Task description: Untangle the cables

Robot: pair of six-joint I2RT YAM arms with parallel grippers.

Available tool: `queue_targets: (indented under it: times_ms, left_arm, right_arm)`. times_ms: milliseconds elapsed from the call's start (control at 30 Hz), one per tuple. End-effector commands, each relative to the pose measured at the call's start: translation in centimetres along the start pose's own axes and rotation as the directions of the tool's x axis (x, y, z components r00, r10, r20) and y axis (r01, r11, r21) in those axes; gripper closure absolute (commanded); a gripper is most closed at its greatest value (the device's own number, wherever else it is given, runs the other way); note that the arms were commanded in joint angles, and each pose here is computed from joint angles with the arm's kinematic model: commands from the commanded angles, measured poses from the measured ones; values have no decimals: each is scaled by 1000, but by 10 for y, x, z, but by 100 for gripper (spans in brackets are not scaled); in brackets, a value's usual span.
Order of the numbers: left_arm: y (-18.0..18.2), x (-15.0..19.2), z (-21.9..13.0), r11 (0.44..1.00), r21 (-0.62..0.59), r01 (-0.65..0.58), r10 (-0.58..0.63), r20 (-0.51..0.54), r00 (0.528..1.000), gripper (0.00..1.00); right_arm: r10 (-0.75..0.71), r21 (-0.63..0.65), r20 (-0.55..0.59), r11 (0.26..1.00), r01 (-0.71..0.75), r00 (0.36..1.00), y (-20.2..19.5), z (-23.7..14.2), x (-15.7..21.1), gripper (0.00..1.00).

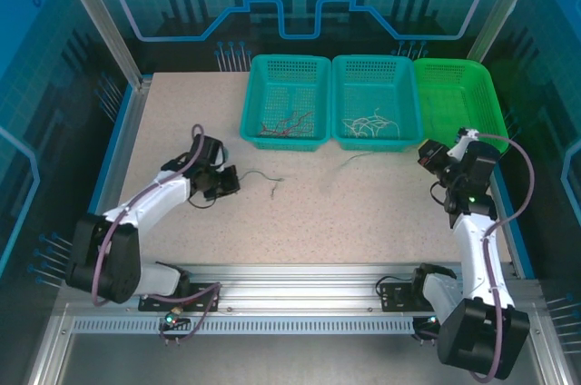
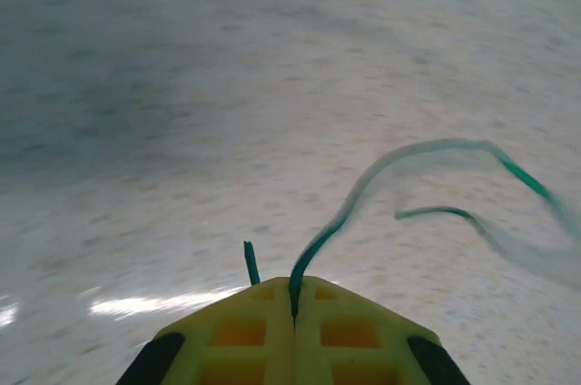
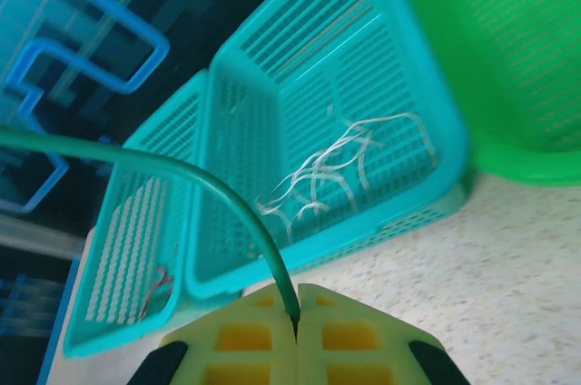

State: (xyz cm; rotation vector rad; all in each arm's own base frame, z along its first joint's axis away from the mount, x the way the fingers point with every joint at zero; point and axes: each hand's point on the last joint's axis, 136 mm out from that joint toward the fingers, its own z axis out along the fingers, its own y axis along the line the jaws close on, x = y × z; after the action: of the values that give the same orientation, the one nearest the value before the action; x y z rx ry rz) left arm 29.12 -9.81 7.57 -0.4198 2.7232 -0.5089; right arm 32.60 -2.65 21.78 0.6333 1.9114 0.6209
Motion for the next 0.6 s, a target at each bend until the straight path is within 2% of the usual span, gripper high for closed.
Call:
queue_targets:
  times_ms: [0,167,300,400,467,567]
  left_arm:
    - [38,10,-14,989,-116,87,-88,-2,996,100]
    - [47,6,-24,987,-104,125,-124,19,992,100]
    - [32,7,-22,995,-13,99,-99,-5,995,100]
    - [16,7,-17,992,84,90,-88,-25,996,100]
    - [11,7,-15,989,119,90,-88,-25,996,100]
    - [9,8,-13,987,134,88,-85,-28,996,100]
  right_arm:
    - [47,86,111,995,-56,993,-13,-8,-32,100]
    - [150,107,149,980,-167,977,-25,-8,-51,100]
    - [301,1,121,953,-303,946,-12,0,-60,100]
    - [481,-92,109,876,-473,870,-6,9,-66,100]
    - [587,-141,174,809,-570,790,-12,11,-79,100]
    - [665,-155,281,743,-651,692,-28,14,-100,100]
